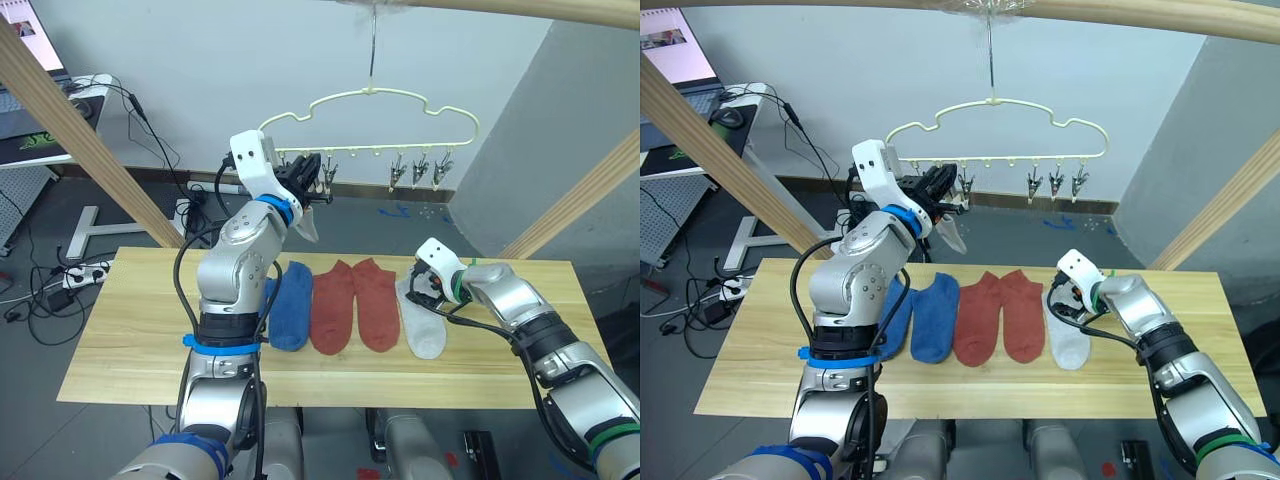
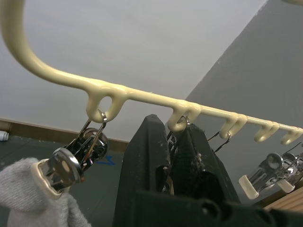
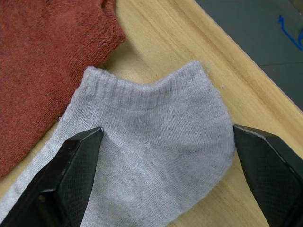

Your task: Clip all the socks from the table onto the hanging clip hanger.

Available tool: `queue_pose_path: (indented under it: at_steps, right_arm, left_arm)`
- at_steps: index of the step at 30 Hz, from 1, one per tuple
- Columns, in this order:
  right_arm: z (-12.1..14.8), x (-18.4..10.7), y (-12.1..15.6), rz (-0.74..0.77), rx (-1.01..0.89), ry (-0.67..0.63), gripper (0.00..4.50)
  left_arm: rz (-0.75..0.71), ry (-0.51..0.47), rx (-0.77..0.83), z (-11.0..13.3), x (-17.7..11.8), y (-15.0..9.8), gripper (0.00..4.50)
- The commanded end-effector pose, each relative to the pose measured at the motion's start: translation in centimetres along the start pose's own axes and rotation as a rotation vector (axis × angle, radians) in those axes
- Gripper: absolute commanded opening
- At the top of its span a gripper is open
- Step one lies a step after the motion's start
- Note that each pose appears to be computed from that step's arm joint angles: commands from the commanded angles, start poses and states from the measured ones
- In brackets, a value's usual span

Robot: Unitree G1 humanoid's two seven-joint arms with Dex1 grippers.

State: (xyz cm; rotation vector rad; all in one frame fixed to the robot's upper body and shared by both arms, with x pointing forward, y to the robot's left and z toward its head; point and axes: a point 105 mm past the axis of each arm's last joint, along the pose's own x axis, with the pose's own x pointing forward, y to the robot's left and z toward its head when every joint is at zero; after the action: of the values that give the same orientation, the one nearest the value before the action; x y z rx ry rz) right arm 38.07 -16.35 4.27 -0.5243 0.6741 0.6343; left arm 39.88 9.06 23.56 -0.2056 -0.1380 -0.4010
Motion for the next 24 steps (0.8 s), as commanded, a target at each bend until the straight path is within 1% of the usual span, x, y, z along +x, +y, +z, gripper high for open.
queue_pose_path:
  at_steps: [1,11,12,15,17,21,24]
  right_arm:
    - [-2.5,0.2,0.4,0.012,0.019,0.077,3.60]
    - [-2.8,0.1,0.6,0.022,0.041,0.086,0.16]
    - [-2.8,0.1,0.6,0.019,0.039,0.087,0.02]
    - [-2.7,-0.3,0.2,0.004,0.015,0.092,0.02]
    - [-2.0,-0.8,0.1,0.000,0.002,0.074,0.02]
    - [0.7,-3.1,0.4,0.010,-0.029,-0.015,0.02]
    - [2.9,-5.2,1.3,0.038,-0.061,-0.087,0.02]
  left_arm:
    - [-0.020,-0.055,0.010,1.7,-0.2,-0.6,0.14]
    - [-0.040,-0.041,-0.015,1.7,-0.2,-0.6,0.14]
    - [-0.041,-0.036,-0.029,1.7,-0.2,-0.5,0.14]
    - [-0.053,-0.019,-0.100,1.8,-0.2,-0.2,0.14]
    - [-0.071,-0.005,-0.157,1.8,-0.2,-0.1,0.14]
    - [-0.097,0.030,-0.271,1.9,-0.3,0.2,0.14]
    - [-0.110,0.056,-0.298,1.8,-0.5,0.5,0.14]
